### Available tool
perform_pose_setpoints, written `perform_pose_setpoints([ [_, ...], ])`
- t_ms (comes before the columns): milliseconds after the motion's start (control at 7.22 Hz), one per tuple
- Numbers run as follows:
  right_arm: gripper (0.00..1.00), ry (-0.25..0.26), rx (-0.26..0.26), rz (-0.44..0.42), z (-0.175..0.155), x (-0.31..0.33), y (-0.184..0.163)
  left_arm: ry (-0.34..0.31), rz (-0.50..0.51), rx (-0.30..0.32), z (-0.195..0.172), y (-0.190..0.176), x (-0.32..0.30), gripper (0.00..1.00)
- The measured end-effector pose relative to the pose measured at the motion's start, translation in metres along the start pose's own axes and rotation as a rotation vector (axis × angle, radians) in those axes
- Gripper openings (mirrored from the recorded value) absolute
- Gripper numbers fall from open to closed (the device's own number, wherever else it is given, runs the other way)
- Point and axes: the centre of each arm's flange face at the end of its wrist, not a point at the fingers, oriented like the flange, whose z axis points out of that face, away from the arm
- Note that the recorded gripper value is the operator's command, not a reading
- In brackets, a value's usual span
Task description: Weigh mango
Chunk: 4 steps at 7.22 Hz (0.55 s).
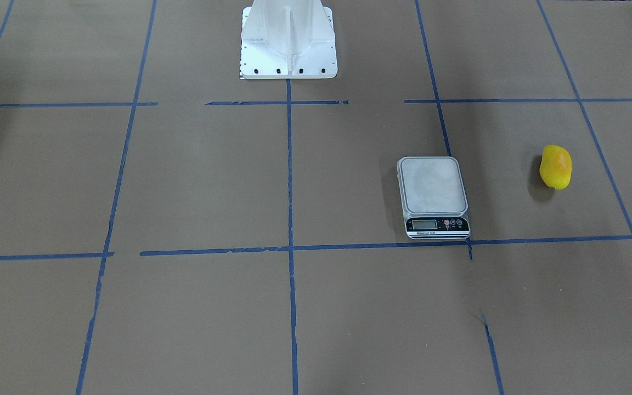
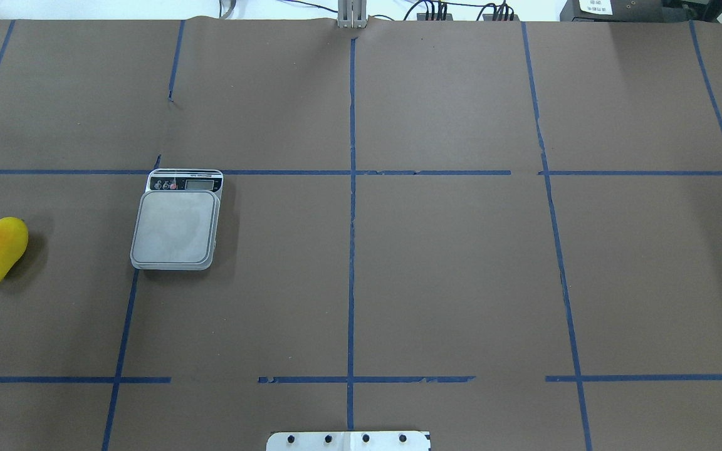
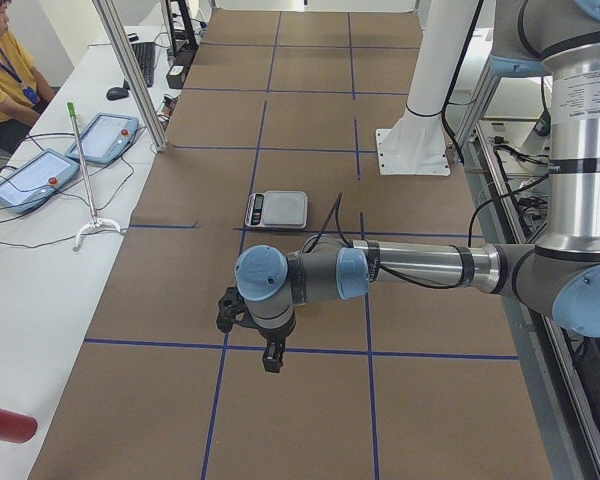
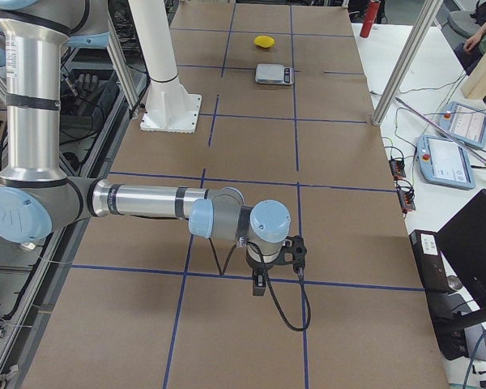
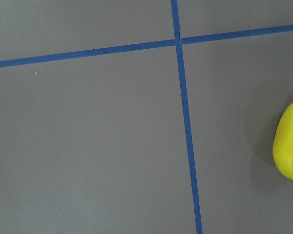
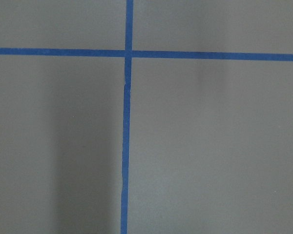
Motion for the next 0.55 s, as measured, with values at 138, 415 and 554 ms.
perform_pose_setpoints([
  [138, 1.00, 0.000, 0.000, 0.000, 0.000, 0.000, 0.000, -0.005, -0.020, 0.020, 0.005, -0.009, 0.012, 1.00],
  [415, 1.00, 0.000, 0.000, 0.000, 0.000, 0.000, 0.000, 0.000, -0.007, 0.051, 0.048, -0.038, 0.063, 1.00],
  [554, 1.00, 0.000, 0.000, 0.000, 0.000, 0.000, 0.000, 0.014, 0.021, 0.072, 0.071, -0.046, 0.084, 1.00],
])
